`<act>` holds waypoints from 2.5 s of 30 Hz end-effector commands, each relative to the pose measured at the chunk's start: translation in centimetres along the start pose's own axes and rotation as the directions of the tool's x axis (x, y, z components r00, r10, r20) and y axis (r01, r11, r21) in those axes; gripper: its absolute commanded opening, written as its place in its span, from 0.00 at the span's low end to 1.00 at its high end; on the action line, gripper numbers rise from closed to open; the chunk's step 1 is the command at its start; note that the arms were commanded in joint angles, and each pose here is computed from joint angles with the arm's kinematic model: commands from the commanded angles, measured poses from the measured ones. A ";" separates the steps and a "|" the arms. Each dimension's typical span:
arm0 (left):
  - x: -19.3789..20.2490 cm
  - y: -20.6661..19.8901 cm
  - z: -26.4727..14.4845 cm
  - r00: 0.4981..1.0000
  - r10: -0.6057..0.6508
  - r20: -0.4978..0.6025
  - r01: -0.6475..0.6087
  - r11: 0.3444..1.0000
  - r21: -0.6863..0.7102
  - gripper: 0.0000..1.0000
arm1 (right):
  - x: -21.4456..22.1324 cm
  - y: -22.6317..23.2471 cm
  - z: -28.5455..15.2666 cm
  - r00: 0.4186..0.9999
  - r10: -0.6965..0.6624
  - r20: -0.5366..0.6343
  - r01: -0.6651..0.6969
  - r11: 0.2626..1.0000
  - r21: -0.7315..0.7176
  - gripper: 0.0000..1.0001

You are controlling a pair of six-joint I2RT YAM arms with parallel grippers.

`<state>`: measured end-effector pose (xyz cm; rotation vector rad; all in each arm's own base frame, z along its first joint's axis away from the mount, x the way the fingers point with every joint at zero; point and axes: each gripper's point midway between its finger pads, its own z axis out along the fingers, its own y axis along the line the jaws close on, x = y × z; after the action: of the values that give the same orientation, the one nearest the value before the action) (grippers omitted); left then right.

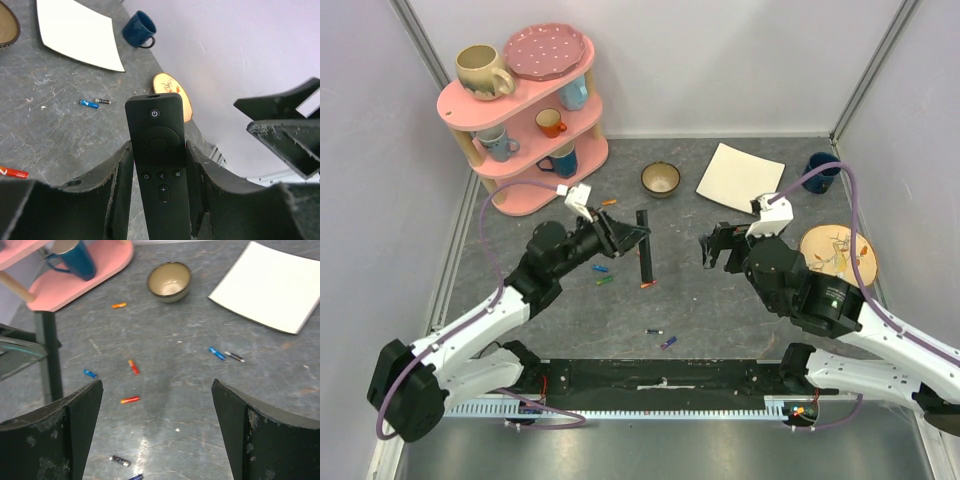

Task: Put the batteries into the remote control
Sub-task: Pick up the remote control from the center of the board, then adjust the remote control.

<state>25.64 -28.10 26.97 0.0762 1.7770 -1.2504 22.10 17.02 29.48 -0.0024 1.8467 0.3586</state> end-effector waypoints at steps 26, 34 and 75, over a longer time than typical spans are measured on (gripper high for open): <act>-1.7 -5.2 -10.7 0.965 -0.154 0.213 -0.015 0.779 0.627 0.02 | 6.4 16.2 -2.6 0.960 0.127 -0.251 -0.280 0.530 -0.801 0.96; -1.4 -6.0 -11.3 0.971 -0.127 0.204 -0.037 0.760 0.649 0.02 | 8.0 16.8 -2.0 0.953 0.127 -0.277 -0.302 0.502 -0.810 0.93; -2.2 -6.3 -10.9 0.970 -0.146 0.192 -0.009 0.772 0.636 0.50 | 10.9 19.5 -2.5 0.930 0.054 -0.364 -0.360 0.341 -0.868 0.41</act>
<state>19.23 -22.98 27.71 0.0869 1.3958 -1.7785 13.53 37.57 23.36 -0.5616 1.7215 1.6958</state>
